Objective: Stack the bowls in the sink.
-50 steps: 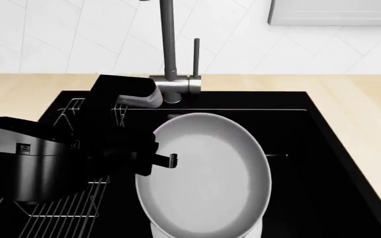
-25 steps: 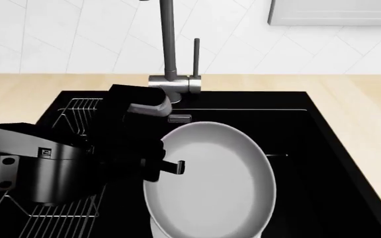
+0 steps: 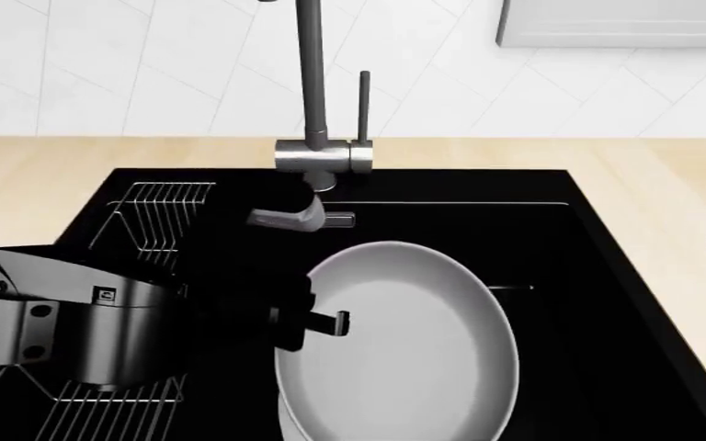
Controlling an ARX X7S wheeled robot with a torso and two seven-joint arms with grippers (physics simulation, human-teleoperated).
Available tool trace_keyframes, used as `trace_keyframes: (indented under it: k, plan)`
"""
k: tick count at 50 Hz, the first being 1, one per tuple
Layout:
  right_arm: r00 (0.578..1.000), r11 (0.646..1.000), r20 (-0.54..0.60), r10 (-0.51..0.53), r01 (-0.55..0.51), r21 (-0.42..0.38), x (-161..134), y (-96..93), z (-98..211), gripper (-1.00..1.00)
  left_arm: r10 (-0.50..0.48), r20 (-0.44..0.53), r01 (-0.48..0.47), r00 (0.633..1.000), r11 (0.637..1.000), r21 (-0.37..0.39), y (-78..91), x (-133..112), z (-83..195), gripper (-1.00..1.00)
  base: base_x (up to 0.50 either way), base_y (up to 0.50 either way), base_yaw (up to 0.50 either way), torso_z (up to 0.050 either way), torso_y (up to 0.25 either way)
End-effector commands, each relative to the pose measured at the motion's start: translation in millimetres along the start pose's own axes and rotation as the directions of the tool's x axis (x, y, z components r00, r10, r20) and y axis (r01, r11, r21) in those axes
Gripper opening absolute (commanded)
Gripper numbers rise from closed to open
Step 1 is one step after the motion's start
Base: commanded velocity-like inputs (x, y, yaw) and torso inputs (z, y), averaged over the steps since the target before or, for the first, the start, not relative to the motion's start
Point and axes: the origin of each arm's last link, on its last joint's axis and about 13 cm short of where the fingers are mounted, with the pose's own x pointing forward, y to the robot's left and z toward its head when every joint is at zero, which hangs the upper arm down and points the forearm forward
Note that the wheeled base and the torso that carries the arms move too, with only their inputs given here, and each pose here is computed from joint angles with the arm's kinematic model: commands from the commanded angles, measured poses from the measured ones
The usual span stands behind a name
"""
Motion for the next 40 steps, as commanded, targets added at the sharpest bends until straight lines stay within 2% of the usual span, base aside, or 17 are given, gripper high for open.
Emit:
trace_keyframes:
  k: [1,40]
  plan:
    - [1.000,1.000,-0.003,-0.001,0.001,0.000,0.5,0.0,-1.9,1.00,0.005,0.002,-0.005,1.000,1.000,-0.016,1.7,4.0,-1.9,-1.00,0.00,0.00,0.00,0.000,0.000]
    - [1.000,1.000,-0.011,-0.004,0.004,0.003,1.8,-1.8,-6.6,1.00,0.028,-0.025,-0.028,0.999,1.000,-0.005,3.6,18.6,-8.3,-1.00,0.00,0.00,0.00,0.000,0.000]
